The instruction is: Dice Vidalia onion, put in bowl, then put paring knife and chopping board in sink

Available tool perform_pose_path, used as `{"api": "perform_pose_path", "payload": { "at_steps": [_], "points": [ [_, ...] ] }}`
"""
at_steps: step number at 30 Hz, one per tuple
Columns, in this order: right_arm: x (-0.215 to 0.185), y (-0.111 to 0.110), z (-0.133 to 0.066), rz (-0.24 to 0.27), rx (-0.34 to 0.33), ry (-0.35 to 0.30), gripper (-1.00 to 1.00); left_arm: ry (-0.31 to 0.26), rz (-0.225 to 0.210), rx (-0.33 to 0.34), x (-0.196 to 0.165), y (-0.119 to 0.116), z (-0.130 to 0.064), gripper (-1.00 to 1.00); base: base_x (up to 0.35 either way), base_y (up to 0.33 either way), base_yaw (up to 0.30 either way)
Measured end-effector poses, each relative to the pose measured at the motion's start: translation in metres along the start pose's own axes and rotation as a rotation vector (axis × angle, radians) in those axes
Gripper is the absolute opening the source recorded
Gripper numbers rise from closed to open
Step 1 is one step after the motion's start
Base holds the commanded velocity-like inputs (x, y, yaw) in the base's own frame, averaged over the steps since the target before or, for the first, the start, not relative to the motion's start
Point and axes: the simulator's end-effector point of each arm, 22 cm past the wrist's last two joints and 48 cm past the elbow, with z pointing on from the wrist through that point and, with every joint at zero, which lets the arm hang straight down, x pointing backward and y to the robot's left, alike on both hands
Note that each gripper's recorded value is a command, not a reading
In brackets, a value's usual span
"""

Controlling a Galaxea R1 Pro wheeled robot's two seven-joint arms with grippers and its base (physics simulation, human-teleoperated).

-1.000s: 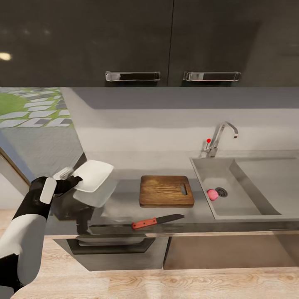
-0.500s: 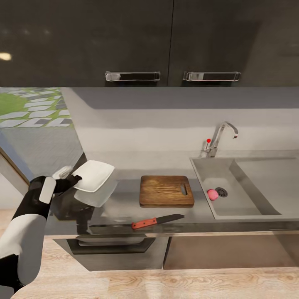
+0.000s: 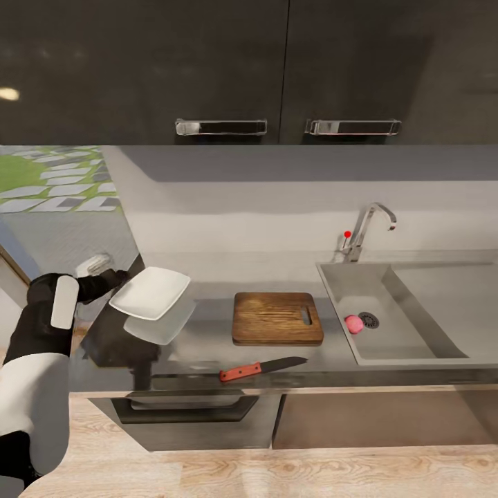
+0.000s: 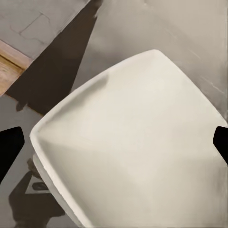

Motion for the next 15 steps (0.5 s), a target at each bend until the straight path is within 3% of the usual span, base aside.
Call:
{"api": "perform_pose_path", "payload": {
  "at_steps": [10,13,15],
  "points": [
    [-0.001,0.000,0.000,0.001,0.000,-0.001,1.00,0.003,0.013,0.030,0.002,-0.018,-0.004,1.00,-0.013,0.000,0.000],
    [-0.005,0.001,0.000,0.003,-0.001,-0.014,1.00,0.012,0.049,0.039,0.008,-0.030,-0.003,1.00,-0.210,0.000,0.000],
    [-0.013,0.001,0.000,0.007,-0.001,-0.046,1.00,0.022,0.096,0.049,0.015,-0.043,-0.001,1.00,-0.290,0.000,0.000]
  ]
}}
